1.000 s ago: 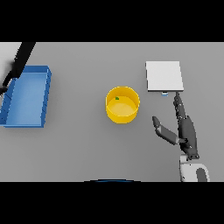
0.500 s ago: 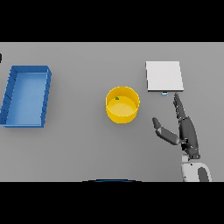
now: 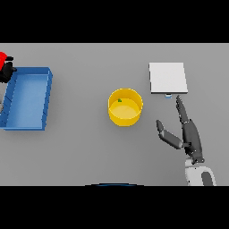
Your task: Pick up the red beaker and tilt it to pour out 1 green nut into yellow bowl. Pick up the yellow bowl and place it on the metallic measuring scale.
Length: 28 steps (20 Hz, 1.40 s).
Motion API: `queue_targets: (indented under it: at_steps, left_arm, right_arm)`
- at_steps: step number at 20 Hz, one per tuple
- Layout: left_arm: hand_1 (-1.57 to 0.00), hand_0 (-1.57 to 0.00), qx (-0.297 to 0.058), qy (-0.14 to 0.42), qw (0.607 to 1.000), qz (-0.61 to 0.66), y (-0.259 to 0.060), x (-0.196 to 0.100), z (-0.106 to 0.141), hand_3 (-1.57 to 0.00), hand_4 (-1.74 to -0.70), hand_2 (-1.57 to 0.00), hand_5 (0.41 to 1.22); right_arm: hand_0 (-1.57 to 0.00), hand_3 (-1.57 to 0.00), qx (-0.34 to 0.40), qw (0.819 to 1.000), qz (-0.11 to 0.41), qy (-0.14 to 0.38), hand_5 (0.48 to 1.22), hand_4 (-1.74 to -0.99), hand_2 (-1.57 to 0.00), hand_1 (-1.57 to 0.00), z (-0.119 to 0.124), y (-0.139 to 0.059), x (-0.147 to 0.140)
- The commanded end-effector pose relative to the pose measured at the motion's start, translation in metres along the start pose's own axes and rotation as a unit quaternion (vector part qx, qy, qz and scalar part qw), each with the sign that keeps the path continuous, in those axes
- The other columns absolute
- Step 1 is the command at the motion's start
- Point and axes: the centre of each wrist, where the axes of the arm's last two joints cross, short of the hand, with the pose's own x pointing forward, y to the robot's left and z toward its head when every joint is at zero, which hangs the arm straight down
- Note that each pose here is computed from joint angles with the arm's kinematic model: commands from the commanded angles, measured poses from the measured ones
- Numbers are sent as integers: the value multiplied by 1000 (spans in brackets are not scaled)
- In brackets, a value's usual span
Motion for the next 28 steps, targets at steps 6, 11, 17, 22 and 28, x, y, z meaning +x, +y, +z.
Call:
queue_targets:
  at_steps: [6,11,17,22,28]
  left_arm:
    - [-1571,-1571,-4,28,1000,6,-20,-28,12,-1539,-1741,-1571,1117]
    - [-1449,-1564,-29,34,999,-29,-27,-33,12,-1362,-1374,-1432,830]
    - [-386,-477,-149,28,987,-61,-7,-30,25,-369,-878,-392,710]
    - [-126,-156,-156,20,986,-46,-6,-26,25,-120,-797,-128,678]
    - [-32,-40,-137,-8,990,-18,-3,-21,21,-31,-781,-33,674]
  right_arm:
    - [1,1,-3,1000,7,-6,665,-1207,1,1,2,-3,2]
    - [1,1,-2,1000,6,-8,663,-1192,1,1,0,-1,2]
    - [1,1,-3,1000,9,-8,667,-1184,1,1,7,-1,2]
    - [1,1,2,1000,7,7,663,-1187,1,1,2,5,4]
    - [1,1,30,998,49,-7,677,-1175,1,1,-3,3,10]
